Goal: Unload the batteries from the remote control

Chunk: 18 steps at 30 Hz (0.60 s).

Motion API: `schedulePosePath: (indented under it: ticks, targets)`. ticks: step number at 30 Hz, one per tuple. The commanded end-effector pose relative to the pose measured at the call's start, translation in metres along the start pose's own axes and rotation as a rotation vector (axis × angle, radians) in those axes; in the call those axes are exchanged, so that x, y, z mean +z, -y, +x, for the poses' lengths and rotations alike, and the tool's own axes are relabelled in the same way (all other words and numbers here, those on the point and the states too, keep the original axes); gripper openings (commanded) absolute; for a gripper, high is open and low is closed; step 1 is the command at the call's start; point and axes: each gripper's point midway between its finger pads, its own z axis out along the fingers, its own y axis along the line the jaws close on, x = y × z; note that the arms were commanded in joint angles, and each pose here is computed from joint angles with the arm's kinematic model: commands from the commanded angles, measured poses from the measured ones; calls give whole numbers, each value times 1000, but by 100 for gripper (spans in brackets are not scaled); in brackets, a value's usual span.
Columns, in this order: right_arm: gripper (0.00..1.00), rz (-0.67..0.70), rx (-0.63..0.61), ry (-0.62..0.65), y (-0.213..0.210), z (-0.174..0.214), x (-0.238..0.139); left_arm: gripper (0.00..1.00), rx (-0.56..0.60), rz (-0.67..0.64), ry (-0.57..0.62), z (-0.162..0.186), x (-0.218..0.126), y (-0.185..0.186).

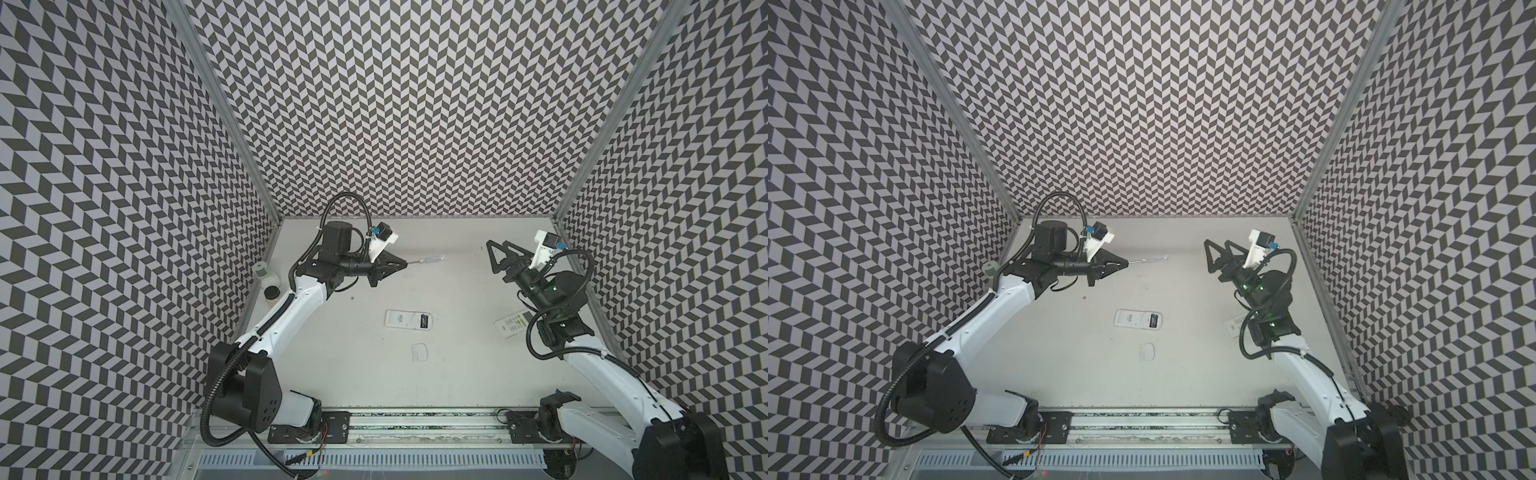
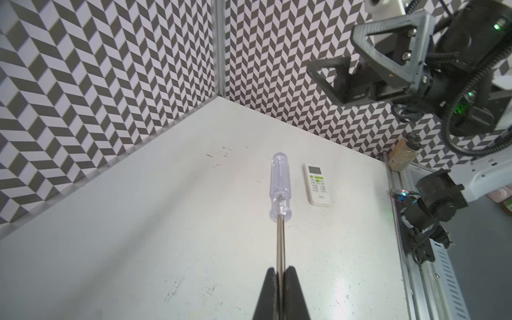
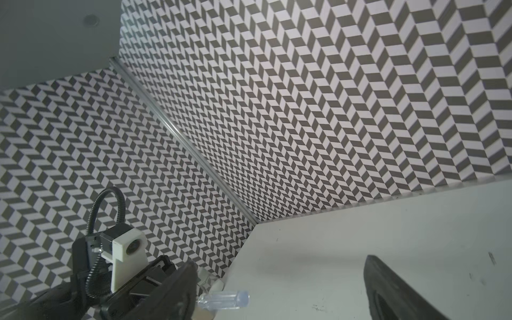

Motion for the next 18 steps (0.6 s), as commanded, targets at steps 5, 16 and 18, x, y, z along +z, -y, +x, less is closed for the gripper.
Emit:
schedulePosePath:
  ticks: [5,16,18]
  targets:
    - [87,-389,-127,-249,-50,43,10,0,-48,229,88,5,-12,41]
    - [79,-584,-155,-419,-79,102,22,0,-67,281,94,10,-7,49]
    - [78,-614,-165,-421,-84,107,23,0,-67,276,92,13,-6,48]
